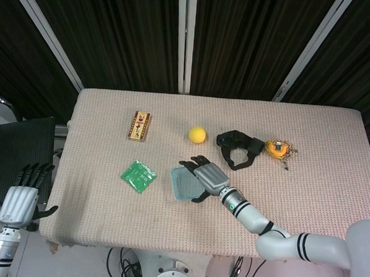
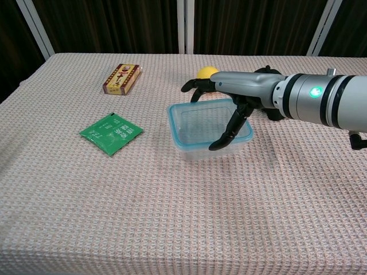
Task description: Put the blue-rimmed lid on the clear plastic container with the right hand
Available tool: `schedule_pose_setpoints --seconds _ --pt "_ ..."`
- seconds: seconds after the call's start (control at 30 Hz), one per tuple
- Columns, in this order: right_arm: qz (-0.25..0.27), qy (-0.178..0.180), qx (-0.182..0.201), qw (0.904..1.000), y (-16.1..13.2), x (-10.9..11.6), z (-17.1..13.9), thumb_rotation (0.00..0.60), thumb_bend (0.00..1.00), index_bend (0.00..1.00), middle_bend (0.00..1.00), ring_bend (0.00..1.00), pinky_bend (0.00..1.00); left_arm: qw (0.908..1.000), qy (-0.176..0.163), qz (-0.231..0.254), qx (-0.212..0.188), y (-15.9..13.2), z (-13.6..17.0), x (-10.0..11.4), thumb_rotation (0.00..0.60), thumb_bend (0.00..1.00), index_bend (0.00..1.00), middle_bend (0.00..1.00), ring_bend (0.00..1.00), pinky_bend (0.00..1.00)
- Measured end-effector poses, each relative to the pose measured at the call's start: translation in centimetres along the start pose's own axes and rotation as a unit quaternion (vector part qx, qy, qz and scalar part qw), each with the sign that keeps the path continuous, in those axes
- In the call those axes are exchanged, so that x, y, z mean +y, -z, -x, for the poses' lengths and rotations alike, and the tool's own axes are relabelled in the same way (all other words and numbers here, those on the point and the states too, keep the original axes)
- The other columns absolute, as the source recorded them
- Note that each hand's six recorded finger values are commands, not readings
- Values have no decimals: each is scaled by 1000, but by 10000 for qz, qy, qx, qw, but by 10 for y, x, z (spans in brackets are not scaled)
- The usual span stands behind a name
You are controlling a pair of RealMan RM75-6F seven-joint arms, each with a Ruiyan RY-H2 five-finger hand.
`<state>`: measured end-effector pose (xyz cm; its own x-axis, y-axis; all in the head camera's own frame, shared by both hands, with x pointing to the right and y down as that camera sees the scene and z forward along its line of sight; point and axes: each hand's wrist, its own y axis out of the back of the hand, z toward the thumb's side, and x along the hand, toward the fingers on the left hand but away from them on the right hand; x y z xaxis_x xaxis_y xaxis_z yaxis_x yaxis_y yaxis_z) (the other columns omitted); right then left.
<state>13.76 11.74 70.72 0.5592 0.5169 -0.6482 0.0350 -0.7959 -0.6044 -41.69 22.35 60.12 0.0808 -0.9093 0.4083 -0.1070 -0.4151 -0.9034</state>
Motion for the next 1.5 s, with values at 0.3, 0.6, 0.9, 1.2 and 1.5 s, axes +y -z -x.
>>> schedule_pose_setpoints --seconds 0.3,0.6,0.9,1.2,1.5 --pt "-274 56 7 9996 3 7 -11 600 4 0 70 0 0 10000 -5 -16 -18 -1 -1 1 600 0 85 60 0 0" --pt "-501 222 222 9982 -7 11 -30 600 10 0 161 0 0 10000 -17 -33 -48 -3 -2 1 600 0 84 60 0 0" --pt "-693 35 813 9943 -26 -11 -55 600 11 0 268 0 0 10000 -6 -24 -72 -6 -2 0 600 0 84 60 0 0" --pt "-660 -58 953 9932 -31 -21 -53 600 12 0 268 0 0 10000 -9 -7 -37 -4 -1 -1 600 0 84 60 0 0" --pt "-825 -183 829 9930 -26 -32 -47 600 12 0 268 0 0 10000 23 6 -4 -2 0 -3 600 0 85 60 0 0"
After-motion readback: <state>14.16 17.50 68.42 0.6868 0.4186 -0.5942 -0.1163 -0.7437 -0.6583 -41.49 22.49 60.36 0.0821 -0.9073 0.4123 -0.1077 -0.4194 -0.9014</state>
